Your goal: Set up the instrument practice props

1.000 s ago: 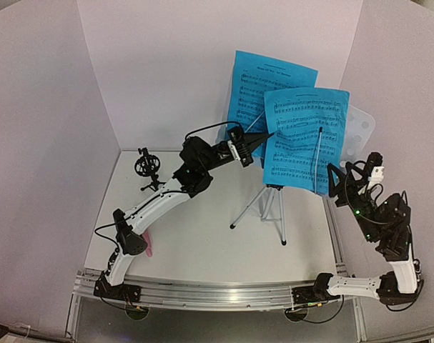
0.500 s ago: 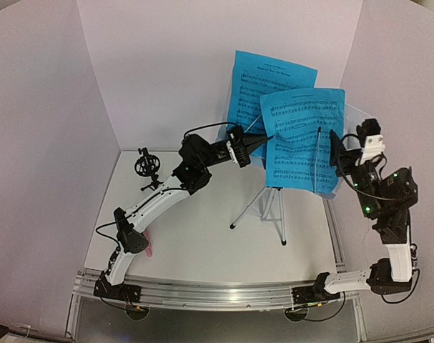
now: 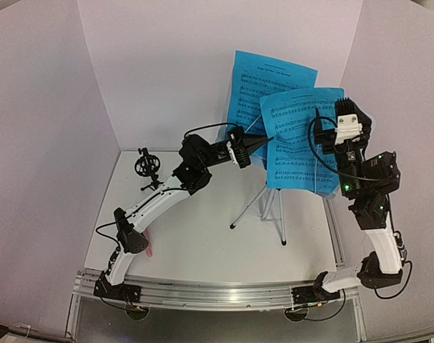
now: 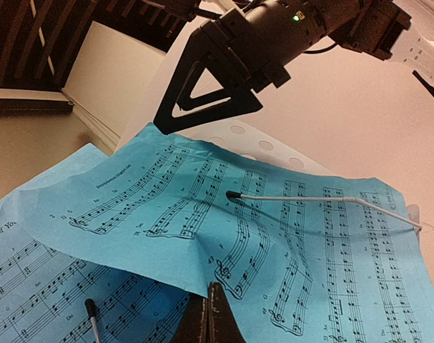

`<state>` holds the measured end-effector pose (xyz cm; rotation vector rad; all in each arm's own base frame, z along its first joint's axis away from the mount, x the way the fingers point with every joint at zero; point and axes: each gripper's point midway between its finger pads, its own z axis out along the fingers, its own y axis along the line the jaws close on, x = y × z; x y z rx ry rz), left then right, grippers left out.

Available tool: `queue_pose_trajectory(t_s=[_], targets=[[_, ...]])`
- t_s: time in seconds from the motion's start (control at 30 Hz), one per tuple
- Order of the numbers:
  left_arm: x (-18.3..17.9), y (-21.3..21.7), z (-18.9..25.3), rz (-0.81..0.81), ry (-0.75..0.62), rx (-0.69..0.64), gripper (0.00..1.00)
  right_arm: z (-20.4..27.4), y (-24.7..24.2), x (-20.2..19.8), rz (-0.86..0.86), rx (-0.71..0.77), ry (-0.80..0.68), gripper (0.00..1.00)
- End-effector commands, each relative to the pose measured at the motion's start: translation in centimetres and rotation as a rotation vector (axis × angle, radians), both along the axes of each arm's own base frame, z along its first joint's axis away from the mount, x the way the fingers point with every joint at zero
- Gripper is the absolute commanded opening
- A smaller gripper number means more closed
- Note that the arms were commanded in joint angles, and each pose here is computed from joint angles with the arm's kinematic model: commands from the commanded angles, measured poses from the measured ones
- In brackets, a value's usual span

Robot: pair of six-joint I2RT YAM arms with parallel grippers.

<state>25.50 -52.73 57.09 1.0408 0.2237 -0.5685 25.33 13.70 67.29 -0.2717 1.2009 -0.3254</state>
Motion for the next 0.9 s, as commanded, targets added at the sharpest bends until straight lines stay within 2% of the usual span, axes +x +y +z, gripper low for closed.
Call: queue_pose_trajectory(t_s=[0.0,0.17,0.47,0.57,0.7,0.8,0.87], targets=[[-1.0,1.7,2.0,-0.01,-0.038,-0.05,0.0,1.3,-3.2,-0.6,-0.068,0.075,-0.043,0.9],[-1.1,1.7,2.1,-0.018,-0.036,-0.051,0.0,0.2,-3.1,-0.1,-0.086,0.07,-0.018,0.94],[-1.5,1.9,2.1,-0.039,-0.035,-0.049,0.0,-1.2,-4.3,0.1,-0.11,0.136,0.014,0.93],[-1.6,1.9,2.2,-0.041,-0.038,-0.05,0.0,-2.3,-3.6,0.9,-0.121,0.111,0.056,0.93],[-1.5,1.9,2.2,-0.033,-0.04,-0.048,0.0,-4.2,-2.9,0.9,-0.052,0.143,0.091,0.94],[-1.4,1.8,2.1,-0.022,-0.045,-0.047,0.0,-4.6,-4.3,0.2,-0.061,0.2,0.095,0.92],[-1.3,1.7,2.0,-0.017,-0.05,-0.047,0.0,-4.7,-5.1,-0.2,-0.075,0.226,0.096,0.85]])
